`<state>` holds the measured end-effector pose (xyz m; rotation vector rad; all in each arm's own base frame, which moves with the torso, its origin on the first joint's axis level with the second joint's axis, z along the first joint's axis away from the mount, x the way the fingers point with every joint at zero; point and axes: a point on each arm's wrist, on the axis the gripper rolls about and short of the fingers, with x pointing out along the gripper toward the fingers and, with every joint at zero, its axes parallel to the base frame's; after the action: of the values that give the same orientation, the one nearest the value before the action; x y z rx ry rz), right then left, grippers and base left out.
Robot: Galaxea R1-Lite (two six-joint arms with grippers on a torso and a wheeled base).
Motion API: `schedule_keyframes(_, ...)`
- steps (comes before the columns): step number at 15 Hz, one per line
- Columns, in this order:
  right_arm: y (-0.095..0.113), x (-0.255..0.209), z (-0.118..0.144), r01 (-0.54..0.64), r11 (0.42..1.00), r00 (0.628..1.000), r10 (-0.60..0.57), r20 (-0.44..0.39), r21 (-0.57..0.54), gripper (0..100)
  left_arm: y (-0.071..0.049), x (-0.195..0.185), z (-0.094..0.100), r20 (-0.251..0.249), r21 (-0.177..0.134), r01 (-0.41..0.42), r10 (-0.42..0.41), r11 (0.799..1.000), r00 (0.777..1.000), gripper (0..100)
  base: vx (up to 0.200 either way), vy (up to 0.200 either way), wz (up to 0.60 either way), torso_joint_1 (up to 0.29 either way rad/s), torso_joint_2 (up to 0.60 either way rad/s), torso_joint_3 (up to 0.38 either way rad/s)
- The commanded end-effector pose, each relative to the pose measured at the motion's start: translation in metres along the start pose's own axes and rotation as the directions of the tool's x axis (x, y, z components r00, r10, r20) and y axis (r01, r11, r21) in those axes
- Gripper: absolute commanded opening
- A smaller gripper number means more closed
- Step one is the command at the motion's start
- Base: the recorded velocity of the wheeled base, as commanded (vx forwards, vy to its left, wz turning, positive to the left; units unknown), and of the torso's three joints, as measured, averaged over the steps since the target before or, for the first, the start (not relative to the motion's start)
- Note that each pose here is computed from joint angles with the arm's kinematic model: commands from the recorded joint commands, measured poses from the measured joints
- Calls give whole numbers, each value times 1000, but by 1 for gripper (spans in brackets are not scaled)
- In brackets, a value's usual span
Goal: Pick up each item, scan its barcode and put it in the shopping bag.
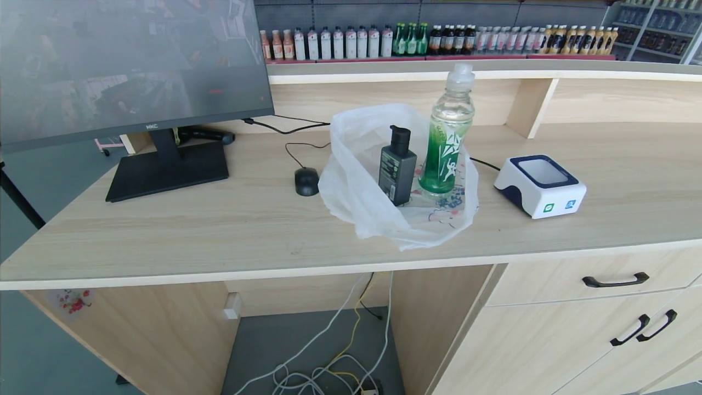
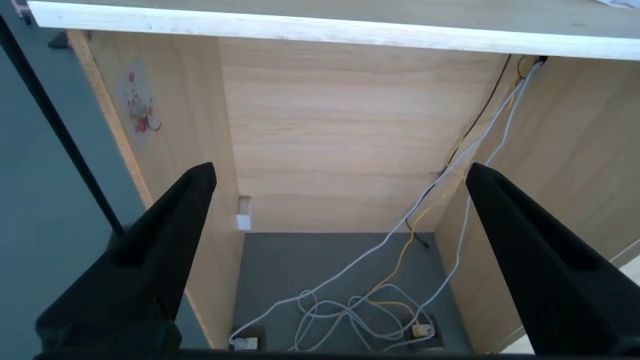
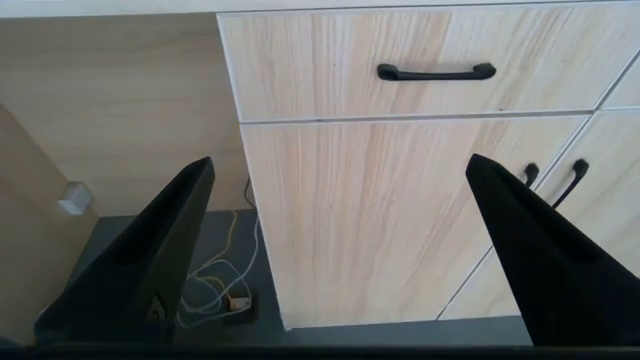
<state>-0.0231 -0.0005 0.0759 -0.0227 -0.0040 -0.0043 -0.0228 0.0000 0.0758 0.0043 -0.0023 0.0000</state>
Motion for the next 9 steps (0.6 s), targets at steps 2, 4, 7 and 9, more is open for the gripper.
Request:
schedule_keyframes(2,0,0,0,0,1000,1000,0,-3,0,100,0,0,0,1,-4,0,0,1000,1000,100,0,-200,0,-10,3,2)
schedule_keyframes(4,0,0,0,0,1000,1000,0,-3,-2,100,0,0,0,1,-6,0,0,1000,1000,100,0,-200,0,10,7,0)
schedule_keyframes(7,0,0,0,0,1000,1000,0,-3,0,100,0,0,0,1,-12,0,0,1000,1000,100,0,-200,0,9,6,1)
schedule_keyframes(9,0,0,0,0,1000,1000,0,-3,0,100,0,0,0,1,-12,0,0,1000,1000,100,0,-200,0,5,0,2)
